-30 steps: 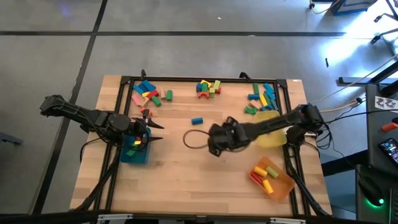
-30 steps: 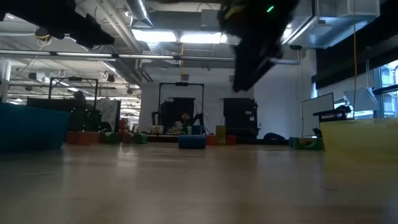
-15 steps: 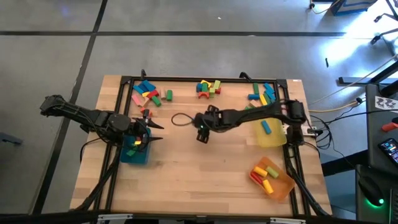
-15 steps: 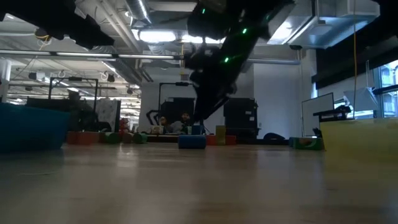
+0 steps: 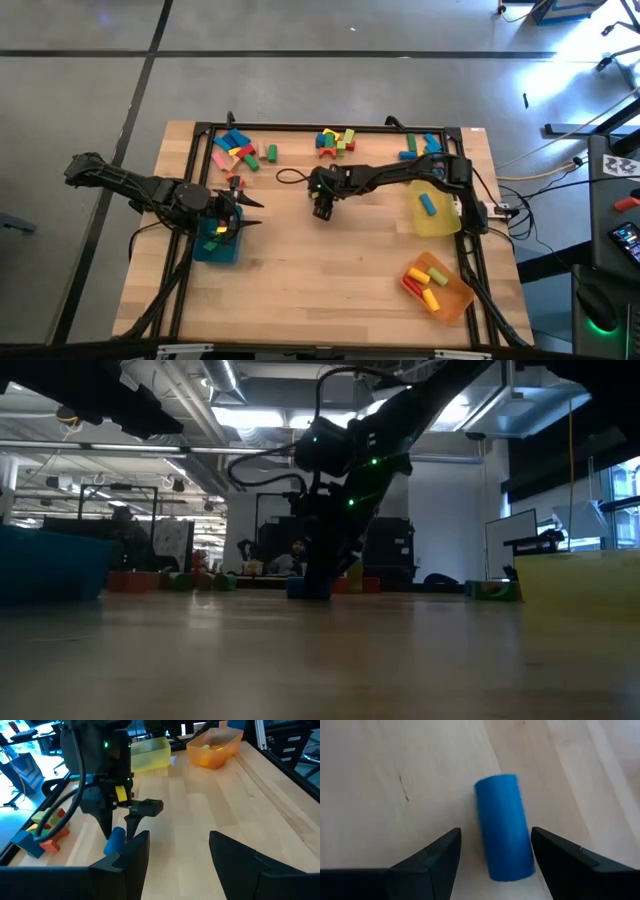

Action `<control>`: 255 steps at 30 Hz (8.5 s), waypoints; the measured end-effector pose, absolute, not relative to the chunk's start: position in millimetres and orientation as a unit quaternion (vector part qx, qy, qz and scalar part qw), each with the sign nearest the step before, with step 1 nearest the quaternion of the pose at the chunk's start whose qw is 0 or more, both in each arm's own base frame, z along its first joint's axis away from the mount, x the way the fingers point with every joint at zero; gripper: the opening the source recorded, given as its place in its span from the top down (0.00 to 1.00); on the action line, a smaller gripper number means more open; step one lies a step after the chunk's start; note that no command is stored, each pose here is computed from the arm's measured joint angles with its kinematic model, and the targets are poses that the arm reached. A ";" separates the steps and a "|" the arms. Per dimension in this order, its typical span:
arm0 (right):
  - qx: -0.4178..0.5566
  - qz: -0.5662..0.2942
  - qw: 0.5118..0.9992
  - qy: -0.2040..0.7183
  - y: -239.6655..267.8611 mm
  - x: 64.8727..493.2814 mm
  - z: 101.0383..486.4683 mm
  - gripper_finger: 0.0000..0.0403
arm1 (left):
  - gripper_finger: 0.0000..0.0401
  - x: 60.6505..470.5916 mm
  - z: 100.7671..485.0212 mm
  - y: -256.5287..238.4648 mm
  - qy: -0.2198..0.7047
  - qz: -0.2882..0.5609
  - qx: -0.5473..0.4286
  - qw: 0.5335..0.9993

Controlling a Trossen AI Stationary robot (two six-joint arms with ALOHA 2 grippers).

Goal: Sort blocks by size
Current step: Put the blue cylindrical block into the orange bin, then put the green cylindrical block into the orange bin

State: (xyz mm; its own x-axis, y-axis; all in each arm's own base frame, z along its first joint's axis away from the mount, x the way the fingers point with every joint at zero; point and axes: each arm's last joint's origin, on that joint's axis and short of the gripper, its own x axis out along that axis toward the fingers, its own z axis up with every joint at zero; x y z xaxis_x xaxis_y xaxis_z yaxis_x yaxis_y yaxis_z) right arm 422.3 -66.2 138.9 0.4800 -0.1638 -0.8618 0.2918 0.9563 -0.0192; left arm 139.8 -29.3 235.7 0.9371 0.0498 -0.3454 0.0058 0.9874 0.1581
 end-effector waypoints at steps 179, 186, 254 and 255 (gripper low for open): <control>0.289 -0.514 0.724 0.358 79.3 233.1 266.8 0.37 | 0.52 139.5 235.0 -29.2 0.179 0.023 0.016 0.983; 0.272 -0.538 0.710 0.364 37.5 247.7 267.0 0.37 | 0.52 138.9 233.6 -29.1 0.187 0.023 0.017 0.982; -0.198 -0.275 0.935 0.102 0.9 414.8 300.9 0.14 | 0.52 218.6 202.9 114.0 0.326 0.455 -0.032 0.828; -0.216 -0.287 0.924 0.130 3.2 413.8 298.1 0.14 | 0.52 218.7 199.7 118.9 0.330 0.457 -0.045 0.825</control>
State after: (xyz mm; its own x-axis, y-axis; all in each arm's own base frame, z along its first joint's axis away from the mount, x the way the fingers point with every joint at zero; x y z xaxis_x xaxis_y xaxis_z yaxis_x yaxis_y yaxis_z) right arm 413.8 3.2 298.1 0.8015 -0.5867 -0.1154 0.4748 0.7418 -0.4735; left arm 218.7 118.9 199.7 0.3650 0.7237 -0.5857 -0.7837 0.5785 0.2263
